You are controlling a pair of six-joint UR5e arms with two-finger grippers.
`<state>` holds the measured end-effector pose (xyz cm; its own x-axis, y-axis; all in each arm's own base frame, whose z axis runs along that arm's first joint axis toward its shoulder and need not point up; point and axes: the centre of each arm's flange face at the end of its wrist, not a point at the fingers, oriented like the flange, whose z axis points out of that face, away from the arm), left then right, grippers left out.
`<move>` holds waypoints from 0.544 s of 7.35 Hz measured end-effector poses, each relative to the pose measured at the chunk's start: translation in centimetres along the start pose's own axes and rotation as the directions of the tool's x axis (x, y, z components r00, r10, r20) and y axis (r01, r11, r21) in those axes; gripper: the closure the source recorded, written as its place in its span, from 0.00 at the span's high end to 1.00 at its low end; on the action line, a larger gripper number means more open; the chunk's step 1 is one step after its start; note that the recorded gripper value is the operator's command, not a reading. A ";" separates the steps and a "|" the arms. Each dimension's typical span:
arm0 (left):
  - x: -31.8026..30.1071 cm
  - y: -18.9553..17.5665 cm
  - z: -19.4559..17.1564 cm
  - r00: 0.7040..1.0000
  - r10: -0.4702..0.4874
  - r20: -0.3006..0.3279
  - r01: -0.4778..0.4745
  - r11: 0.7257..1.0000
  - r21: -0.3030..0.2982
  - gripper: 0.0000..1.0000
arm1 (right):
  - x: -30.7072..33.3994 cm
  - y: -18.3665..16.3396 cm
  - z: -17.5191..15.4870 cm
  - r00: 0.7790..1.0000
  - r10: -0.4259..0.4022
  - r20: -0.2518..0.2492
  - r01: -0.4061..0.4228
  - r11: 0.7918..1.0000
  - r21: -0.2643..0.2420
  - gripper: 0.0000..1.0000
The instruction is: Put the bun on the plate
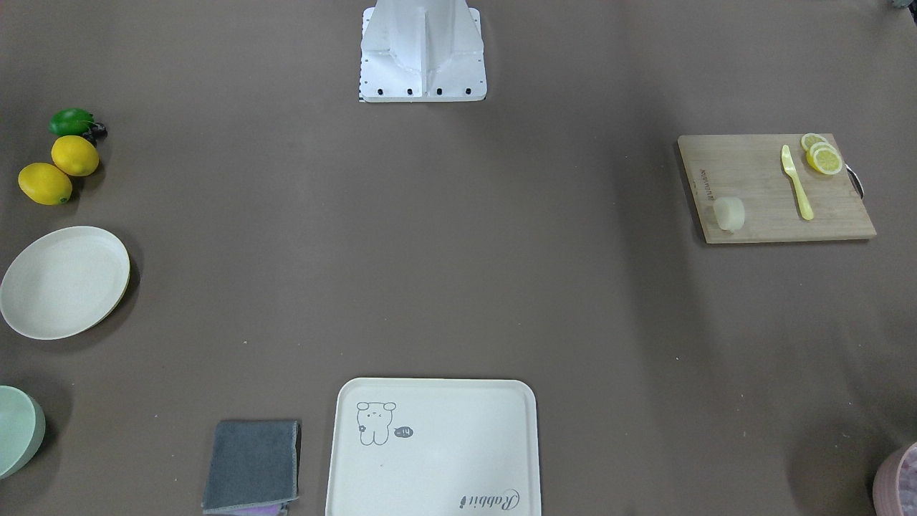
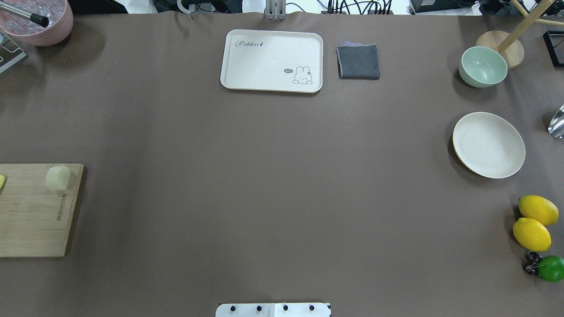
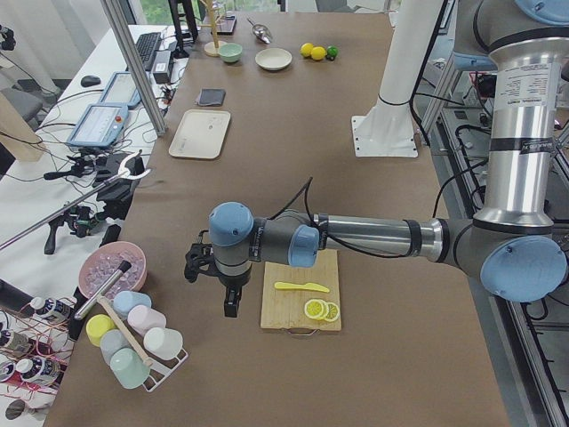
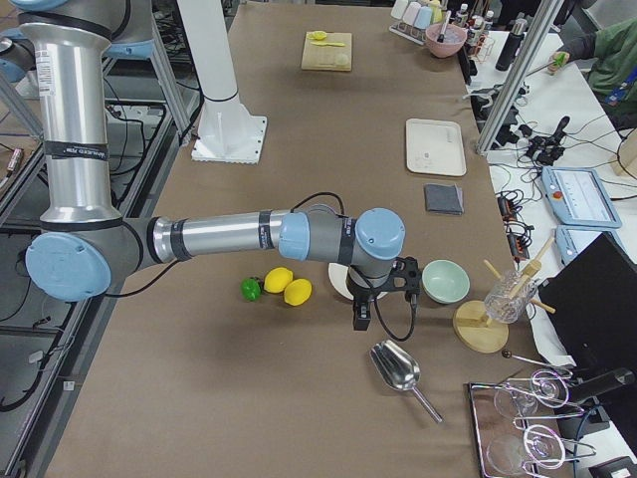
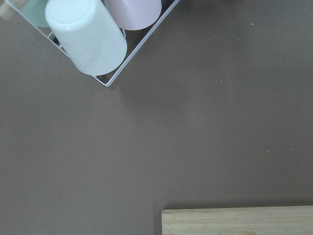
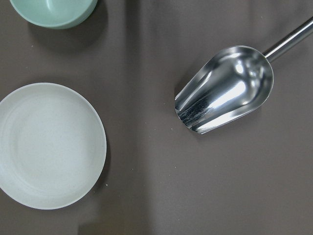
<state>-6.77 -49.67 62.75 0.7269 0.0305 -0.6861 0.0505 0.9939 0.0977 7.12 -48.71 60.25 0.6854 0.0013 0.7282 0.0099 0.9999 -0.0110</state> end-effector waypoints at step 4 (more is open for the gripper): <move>-0.1 0.6 -0.1 1.000 -0.004 0.000 0.004 1.000 -0.001 0.98 | -0.1 0.0 -0.1 1.000 0.000 0.001 0.000 1.000 0.001 1.00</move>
<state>-6.88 -49.02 62.82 0.7268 0.0260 -0.6864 0.0528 0.9942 0.0937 7.12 -48.76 60.16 0.6849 0.0009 0.7287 0.0092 0.9999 -0.0100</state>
